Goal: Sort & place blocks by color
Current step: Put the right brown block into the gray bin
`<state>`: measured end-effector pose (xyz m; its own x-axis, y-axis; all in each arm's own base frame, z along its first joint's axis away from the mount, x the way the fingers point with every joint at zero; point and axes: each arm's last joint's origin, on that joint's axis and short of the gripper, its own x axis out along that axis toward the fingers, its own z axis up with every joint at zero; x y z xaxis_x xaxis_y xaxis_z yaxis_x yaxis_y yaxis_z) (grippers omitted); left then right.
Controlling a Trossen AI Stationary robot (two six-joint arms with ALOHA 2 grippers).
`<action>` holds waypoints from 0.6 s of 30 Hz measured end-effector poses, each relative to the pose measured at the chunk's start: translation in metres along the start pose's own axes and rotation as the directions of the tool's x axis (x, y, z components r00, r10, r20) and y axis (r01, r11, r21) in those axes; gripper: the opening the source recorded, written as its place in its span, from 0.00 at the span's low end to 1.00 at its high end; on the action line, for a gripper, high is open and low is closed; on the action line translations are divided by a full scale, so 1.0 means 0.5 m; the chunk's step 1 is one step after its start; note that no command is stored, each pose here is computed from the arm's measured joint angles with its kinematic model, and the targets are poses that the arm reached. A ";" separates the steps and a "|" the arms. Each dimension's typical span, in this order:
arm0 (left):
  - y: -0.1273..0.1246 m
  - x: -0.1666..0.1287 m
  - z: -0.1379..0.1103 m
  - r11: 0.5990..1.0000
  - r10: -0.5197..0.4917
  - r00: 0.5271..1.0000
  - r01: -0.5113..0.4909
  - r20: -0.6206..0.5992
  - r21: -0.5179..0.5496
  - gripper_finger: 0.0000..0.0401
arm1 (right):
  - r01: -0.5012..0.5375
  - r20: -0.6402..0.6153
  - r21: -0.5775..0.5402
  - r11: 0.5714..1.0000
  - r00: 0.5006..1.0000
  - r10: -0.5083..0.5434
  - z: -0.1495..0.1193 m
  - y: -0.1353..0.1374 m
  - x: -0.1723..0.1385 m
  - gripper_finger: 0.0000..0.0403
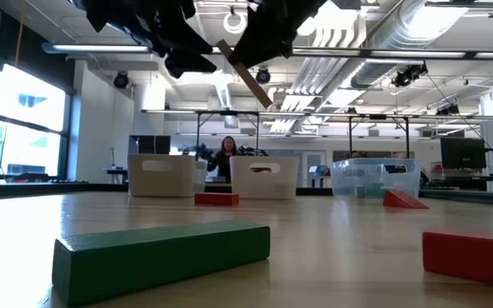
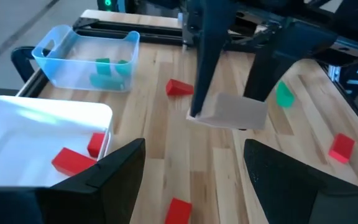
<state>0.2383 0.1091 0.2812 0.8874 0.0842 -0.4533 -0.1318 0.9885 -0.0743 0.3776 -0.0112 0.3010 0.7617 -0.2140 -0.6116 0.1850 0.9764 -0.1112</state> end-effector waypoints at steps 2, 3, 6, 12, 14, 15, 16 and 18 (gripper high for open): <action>0.004 -0.001 0.000 1.000 0.007 1.000 -0.007 0.002 -0.003 0.65 | -0.004 0.004 -0.002 1.000 1.000 0.004 0.002 -0.015 0.000 0.24; 0.005 -0.002 0.000 1.000 0.009 1.000 -0.009 0.002 -0.004 0.65 | -0.008 0.009 -0.005 1.000 1.000 0.008 0.003 -0.022 0.000 0.24; 0.007 -0.002 0.000 1.000 0.016 1.000 -0.016 0.006 0.006 0.65 | -0.023 0.044 -0.013 1.000 0.999 0.024 0.011 -0.041 0.001 0.24; 0.008 -0.003 0.015 0.999 0.021 0.997 -0.024 0.080 0.038 0.65 | -0.054 0.071 -0.003 0.999 0.996 0.054 0.015 -0.071 0.005 0.24; 0.009 -0.003 0.020 0.999 0.022 0.995 -0.027 0.102 0.045 0.65 | -0.060 0.087 0.002 0.998 0.994 0.060 0.018 -0.078 0.006 0.24; 0.009 -0.003 0.022 0.998 0.023 0.994 -0.029 0.111 0.048 0.65 | -0.065 0.095 0.004 0.998 0.993 0.064 0.019 -0.081 0.006 0.24; 0.009 -0.004 0.023 0.998 0.027 0.993 -0.033 0.118 0.049 0.65 | -0.073 0.098 0.005 0.997 0.993 0.072 0.020 -0.083 0.006 0.24; 0.009 -0.004 0.025 0.998 0.035 0.991 -0.042 0.125 0.050 0.65 | -0.083 0.098 0.005 0.997 0.992 0.083 0.019 -0.086 0.007 0.24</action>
<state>0.2414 0.1151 0.2927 0.9305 0.1342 -0.3408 -0.1465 0.9892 -0.0105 0.3782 -0.0539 0.3113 0.8313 -0.1344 -0.5393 0.1238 0.9907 -0.0561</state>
